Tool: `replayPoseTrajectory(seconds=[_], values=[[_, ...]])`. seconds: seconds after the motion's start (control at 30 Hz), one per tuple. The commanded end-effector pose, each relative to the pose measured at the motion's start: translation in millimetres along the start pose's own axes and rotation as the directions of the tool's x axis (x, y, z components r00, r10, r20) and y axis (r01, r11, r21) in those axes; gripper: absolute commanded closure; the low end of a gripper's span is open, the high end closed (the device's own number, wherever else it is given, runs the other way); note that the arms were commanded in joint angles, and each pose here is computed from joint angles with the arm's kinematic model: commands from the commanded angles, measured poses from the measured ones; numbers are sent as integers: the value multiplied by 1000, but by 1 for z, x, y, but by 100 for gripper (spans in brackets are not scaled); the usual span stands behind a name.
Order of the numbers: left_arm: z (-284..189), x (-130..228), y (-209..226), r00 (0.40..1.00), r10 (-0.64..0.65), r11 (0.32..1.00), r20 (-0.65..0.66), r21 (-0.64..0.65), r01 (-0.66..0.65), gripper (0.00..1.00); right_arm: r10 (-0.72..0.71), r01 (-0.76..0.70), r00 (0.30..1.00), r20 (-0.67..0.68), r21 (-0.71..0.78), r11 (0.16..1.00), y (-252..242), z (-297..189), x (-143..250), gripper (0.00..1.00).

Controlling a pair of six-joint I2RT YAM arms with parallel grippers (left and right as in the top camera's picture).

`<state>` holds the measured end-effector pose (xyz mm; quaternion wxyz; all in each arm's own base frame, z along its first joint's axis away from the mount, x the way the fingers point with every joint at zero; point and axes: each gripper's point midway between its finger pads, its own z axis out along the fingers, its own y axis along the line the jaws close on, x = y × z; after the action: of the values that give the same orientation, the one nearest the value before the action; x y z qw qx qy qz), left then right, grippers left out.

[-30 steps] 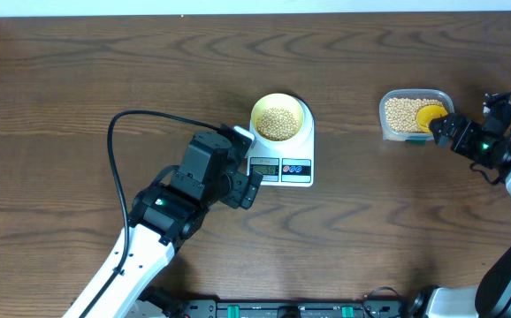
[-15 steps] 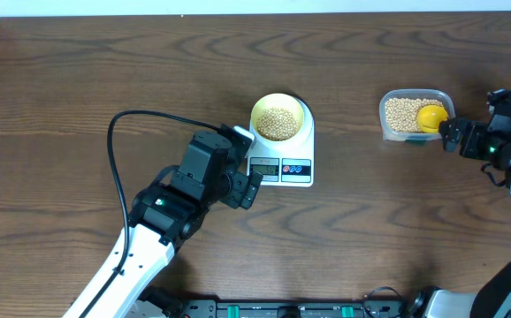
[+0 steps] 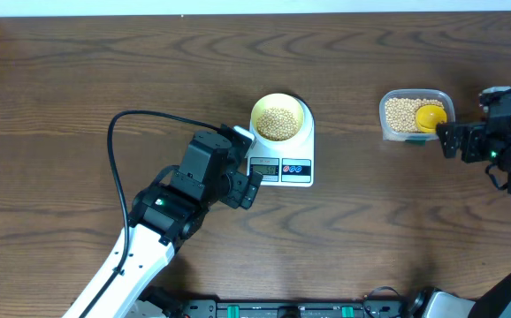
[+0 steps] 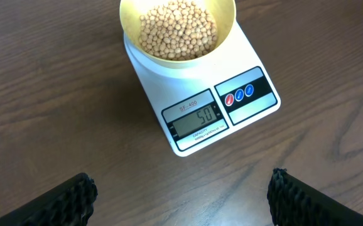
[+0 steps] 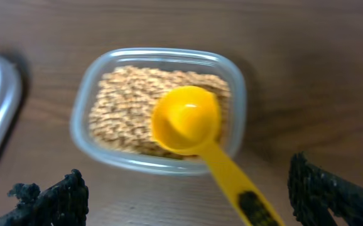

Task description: Scoop item into bowl and weigh 50g on scale

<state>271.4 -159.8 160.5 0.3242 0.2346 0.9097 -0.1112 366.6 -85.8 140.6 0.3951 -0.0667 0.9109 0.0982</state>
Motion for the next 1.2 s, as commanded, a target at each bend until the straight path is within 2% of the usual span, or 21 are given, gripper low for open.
replayPoseTrajectory(seconds=[0.0,0.2,0.23,0.27,1.17], values=[[1,1,3,1000,-12,1000,-4,-12,12,11,-124,129,991,55,-91,988,20,-7,-8,2],[1,1,3,1000,-12,1000,-4,-12,12,11,-222,226,974,53,-93,970,21,-7,-5,11],[1,1,3,1000,-12,1000,-4,-12,12,11,-245,249,968,55,-91,964,21,-7,-5,9],[1,1,3,1000,-12,1000,-4,-12,12,11,-258,262,965,55,-89,961,21,-7,-5,1],[1,0,3,1000,-12,1000,-4,-12,12,11,-264,267,963,53,-84,960,20,-7,-4,1]])
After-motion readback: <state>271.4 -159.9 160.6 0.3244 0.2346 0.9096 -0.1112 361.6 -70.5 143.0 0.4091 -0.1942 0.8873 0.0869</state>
